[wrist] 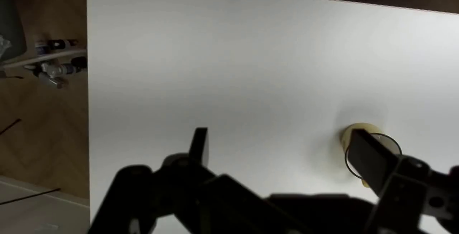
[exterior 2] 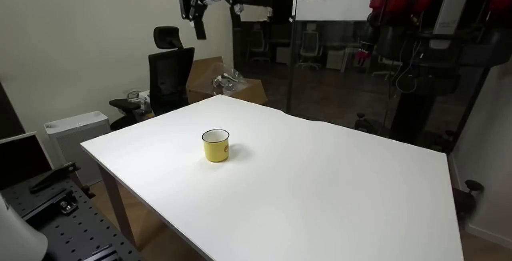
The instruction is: Move the cup on the table forward
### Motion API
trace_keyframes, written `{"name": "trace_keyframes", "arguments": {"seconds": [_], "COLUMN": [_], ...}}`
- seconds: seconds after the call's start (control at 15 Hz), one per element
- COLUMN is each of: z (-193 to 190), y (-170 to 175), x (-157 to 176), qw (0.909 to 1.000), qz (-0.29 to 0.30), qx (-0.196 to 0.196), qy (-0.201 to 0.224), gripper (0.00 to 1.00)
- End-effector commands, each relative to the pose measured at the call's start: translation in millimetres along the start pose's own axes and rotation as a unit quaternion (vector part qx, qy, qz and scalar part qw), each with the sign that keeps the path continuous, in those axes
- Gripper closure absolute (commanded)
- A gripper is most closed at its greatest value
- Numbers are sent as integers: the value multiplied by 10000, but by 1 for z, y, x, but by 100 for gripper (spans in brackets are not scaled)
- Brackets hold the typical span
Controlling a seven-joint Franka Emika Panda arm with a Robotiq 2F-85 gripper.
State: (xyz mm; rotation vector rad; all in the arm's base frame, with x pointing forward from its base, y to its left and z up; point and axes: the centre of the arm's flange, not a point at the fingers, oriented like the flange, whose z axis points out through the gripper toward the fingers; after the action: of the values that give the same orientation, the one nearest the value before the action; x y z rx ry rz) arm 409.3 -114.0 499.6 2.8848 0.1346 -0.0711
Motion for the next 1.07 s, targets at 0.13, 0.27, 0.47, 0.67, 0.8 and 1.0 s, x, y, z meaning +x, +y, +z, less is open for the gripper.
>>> {"name": "trace_keyframes", "arguments": {"seconds": [0.13, 0.27, 0.47, 0.67, 0.8, 1.0], "z": [0, 0, 1, 7, 15, 20], "y": [0, 0, 0, -3, -5, -14], "x": [0, 0, 6, 36, 58, 47], "qw": [10000, 10000, 9998, 9943, 9867, 9879], "qz": [0, 0, -37, -692, -1168, -1092], "qx": [0, 0, 94, 431, 624, 569], "qy": [0, 0, 149, 692, 940, 940], "gripper": [0, 0, 0, 0, 0, 0]}}
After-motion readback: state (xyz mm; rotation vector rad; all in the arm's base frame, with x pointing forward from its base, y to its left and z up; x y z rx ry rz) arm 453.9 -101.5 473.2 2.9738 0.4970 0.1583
